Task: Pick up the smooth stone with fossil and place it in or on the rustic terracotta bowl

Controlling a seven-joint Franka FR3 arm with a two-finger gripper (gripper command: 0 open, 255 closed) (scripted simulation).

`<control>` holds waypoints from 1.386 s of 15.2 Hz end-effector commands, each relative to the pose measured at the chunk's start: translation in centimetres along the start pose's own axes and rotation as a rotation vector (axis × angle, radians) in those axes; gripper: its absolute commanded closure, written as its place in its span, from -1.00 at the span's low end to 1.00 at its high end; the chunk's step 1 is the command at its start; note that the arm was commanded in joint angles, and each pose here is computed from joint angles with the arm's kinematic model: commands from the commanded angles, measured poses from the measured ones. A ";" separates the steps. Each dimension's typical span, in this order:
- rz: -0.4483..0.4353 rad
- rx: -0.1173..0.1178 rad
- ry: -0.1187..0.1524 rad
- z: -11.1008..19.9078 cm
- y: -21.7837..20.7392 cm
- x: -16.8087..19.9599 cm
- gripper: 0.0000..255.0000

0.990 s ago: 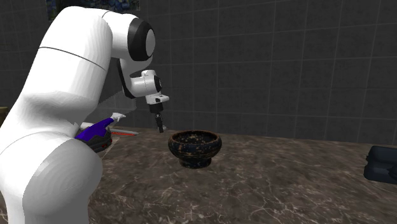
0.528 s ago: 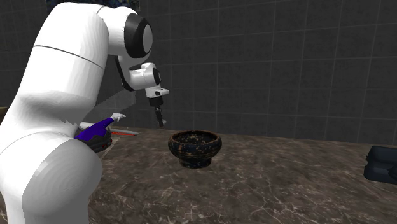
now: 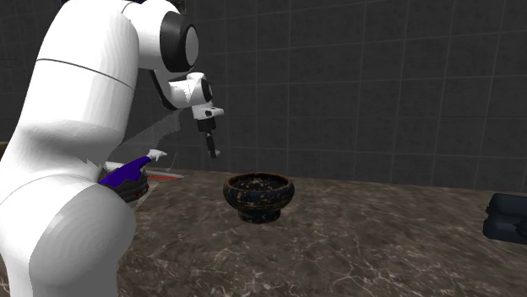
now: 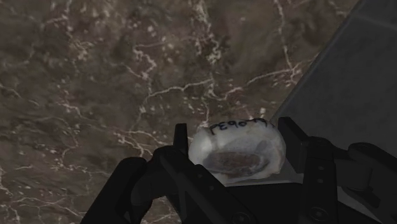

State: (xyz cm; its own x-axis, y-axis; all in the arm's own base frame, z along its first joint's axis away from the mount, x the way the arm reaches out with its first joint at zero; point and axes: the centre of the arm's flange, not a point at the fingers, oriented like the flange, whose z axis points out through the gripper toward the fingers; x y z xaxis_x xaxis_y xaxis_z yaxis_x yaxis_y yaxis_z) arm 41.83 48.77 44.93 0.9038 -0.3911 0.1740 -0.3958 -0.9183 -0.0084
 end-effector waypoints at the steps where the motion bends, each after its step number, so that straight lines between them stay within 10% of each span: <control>1: 0.000 0.000 0.000 -1.1 0.0 0.2 1.00; 15: 0.000 0.000 0.000 -8.2 -0.1 1.5 1.00; 21: 0.000 0.000 0.000 -7.9 7.6 3.4 1.00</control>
State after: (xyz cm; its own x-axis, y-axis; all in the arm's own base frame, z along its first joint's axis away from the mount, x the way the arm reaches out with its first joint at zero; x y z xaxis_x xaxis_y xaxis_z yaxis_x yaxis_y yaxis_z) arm 40.82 42.25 53.30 0.9039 -0.3907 0.1743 -0.3955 -0.9184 -0.0075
